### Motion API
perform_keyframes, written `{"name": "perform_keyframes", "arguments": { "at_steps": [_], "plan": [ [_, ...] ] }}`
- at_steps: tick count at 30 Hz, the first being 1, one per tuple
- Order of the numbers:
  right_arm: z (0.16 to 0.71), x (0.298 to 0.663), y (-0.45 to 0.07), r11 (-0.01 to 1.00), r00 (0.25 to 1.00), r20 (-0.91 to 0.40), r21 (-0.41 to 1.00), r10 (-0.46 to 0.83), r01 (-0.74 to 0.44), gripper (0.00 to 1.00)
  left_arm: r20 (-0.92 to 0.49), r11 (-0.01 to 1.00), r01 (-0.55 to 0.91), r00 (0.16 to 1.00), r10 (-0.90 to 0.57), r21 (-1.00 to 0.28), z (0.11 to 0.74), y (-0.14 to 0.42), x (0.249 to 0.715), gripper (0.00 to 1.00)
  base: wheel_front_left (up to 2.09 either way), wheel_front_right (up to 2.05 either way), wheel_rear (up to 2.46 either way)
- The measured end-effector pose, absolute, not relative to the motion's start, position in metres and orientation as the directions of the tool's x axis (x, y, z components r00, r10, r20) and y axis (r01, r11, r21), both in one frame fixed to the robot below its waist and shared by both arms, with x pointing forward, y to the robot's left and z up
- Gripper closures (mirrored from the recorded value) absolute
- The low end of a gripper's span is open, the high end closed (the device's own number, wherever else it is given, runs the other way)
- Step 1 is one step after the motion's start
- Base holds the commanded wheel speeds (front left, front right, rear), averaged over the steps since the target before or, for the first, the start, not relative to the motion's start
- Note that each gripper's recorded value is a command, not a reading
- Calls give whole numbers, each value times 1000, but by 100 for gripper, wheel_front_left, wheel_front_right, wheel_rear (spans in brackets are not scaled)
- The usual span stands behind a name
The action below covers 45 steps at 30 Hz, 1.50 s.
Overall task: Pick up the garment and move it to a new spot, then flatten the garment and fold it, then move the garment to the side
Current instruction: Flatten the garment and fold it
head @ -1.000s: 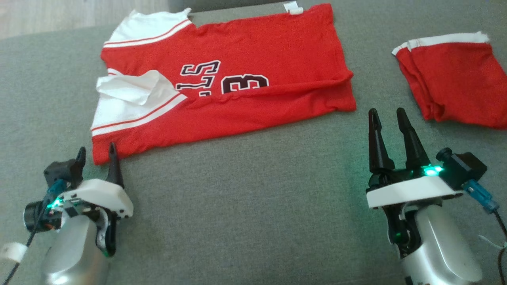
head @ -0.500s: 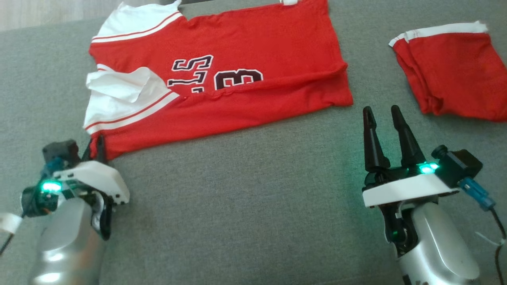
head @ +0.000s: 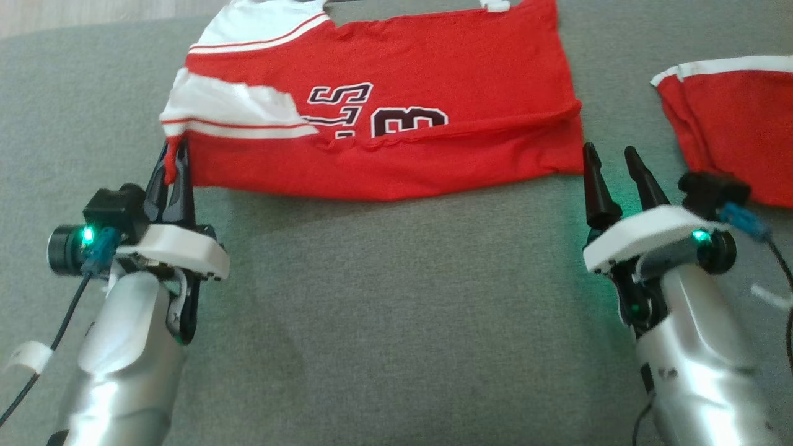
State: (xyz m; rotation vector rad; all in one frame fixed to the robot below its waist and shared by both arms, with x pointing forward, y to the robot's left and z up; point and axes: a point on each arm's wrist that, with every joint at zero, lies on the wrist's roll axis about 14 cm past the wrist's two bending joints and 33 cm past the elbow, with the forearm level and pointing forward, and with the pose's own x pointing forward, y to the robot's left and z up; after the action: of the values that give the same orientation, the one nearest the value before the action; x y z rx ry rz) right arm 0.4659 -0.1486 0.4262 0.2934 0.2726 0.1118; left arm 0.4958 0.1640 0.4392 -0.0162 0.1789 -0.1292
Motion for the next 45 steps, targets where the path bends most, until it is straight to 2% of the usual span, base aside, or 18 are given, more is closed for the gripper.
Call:
{"name": "perform_keyframes", "arguments": {
  "at_steps": [10,15,16,18,32,39,45],
  "plan": [
    [375,484,-137,967,863,-474,250,174,-58,0,-117,988,157,981,-157,-13,454,160,497,100,0,0,0],
    [368,497,-132,974,838,-514,207,185,-88,0,-108,989,150,983,-150,-14,455,163,496,100,0,0,0],
    [368,499,-130,975,832,-521,200,188,-95,6,-108,989,148,983,-149,-15,455,163,496,100,0,0,0],
    [367,502,-129,978,831,-523,177,190,-112,100,-111,989,145,983,-145,-14,453,165,496,100,0,0,0],
    [392,486,-143,987,881,-447,121,152,-110,100,-160,992,130,979,-128,-1,446,172,468,100,0,0,0],
    [390,448,-155,989,878,-463,129,122,-69,100,-189,990,138,973,-136,-5,446,168,440,100,0,0,0],
    [392,415,-162,989,877,-470,141,104,-42,100,-263,986,168,951,-164,-8,428,157,396,100,0,0,0]
  ]
}}
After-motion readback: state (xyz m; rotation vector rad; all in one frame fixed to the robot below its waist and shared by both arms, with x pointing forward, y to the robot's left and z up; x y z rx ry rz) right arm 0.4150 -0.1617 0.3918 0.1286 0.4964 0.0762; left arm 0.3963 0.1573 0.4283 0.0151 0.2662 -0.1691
